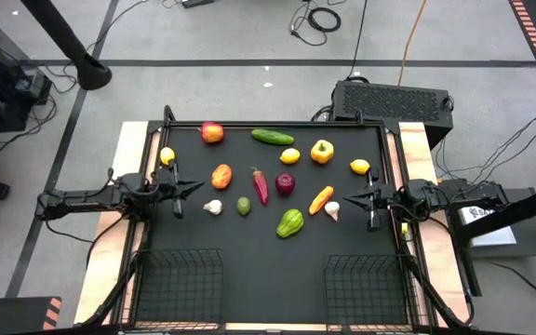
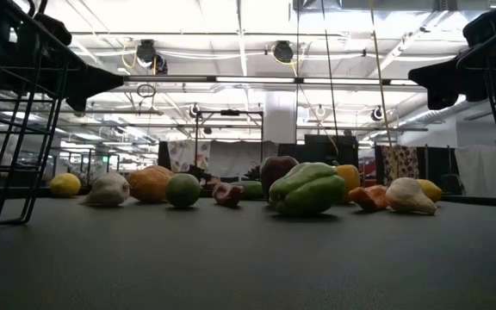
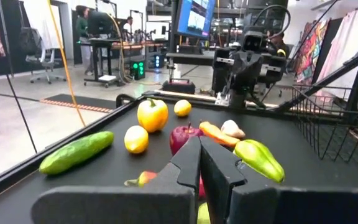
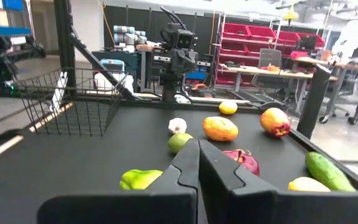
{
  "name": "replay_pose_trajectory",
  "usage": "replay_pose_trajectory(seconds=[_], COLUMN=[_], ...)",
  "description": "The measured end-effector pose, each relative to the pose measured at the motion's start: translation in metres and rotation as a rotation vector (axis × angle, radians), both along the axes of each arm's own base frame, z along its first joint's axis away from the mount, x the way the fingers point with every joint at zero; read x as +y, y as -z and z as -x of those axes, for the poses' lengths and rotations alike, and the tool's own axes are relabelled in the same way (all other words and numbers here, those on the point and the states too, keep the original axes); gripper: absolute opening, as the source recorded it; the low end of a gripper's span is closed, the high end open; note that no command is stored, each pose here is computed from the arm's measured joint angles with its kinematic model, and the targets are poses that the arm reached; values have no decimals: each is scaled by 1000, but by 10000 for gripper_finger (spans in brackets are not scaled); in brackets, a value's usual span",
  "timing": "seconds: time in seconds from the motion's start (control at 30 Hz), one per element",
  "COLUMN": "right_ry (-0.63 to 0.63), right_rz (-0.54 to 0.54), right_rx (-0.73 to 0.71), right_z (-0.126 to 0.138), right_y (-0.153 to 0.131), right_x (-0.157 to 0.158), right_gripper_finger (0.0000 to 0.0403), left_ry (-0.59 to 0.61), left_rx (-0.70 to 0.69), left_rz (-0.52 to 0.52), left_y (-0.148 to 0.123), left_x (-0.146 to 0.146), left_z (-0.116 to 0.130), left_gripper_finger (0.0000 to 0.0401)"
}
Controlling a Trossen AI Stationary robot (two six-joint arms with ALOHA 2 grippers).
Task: Sort produce into baskets
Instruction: Put the yellow mango in the right wire basket
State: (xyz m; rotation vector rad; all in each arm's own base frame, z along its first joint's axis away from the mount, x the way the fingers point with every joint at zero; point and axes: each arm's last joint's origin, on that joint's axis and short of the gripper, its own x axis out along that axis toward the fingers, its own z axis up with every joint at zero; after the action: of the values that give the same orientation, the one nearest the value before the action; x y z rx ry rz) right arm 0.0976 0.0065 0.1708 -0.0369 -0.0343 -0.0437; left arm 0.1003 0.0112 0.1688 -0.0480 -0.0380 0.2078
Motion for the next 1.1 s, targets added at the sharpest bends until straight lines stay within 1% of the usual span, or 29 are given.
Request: replay_pose_trajectory(seconds=[0.1, 0.2, 0.3, 0.37, 0.47, 0.6, 0.73, 0.9, 1.0, 1.1], right_ry=[-1, -2, -4, -5, -7, -8, -10, -6, -2, 12], right_rz=[-33, -45, -93, -139, -189, -221, -274, -319, -334, -355], right_rx=[-1, -2, -4, -6, -8, -9, -12, -13, -14, -19], right_z=[0, 0, 0, 0, 0, 0, 0, 0, 0, 0], right_y=[0, 0, 0, 0, 0, 0, 0, 0, 0, 0], right_x=[0, 0, 0, 0, 0, 0, 0, 0, 0, -1], right_gripper_finger=[0, 0, 0, 0, 0, 0, 0, 0, 0, 0], left_ry=[1, -8, -26, -42, -85, -80, -65, -63, -61, -52], left_rx=[-34, -98, -164, -160, -130, -85, -84, -44, -8, 65], left_rz=[-7, 1, 17, 17, -12, -107, -116, -176, -180, -177], left_y=[-4, -18, -44, -62, -99, -154, -209, -260, -277, -271], left_x=[0, 0, 0, 1, 2, 2, 1, 2, 2, 4], left_z=[0, 2, 6, 7, 7, 3, 2, -3, -13, -33], left_gripper_finger=[15, 15, 15, 15, 15, 15, 15, 15, 15, 15])
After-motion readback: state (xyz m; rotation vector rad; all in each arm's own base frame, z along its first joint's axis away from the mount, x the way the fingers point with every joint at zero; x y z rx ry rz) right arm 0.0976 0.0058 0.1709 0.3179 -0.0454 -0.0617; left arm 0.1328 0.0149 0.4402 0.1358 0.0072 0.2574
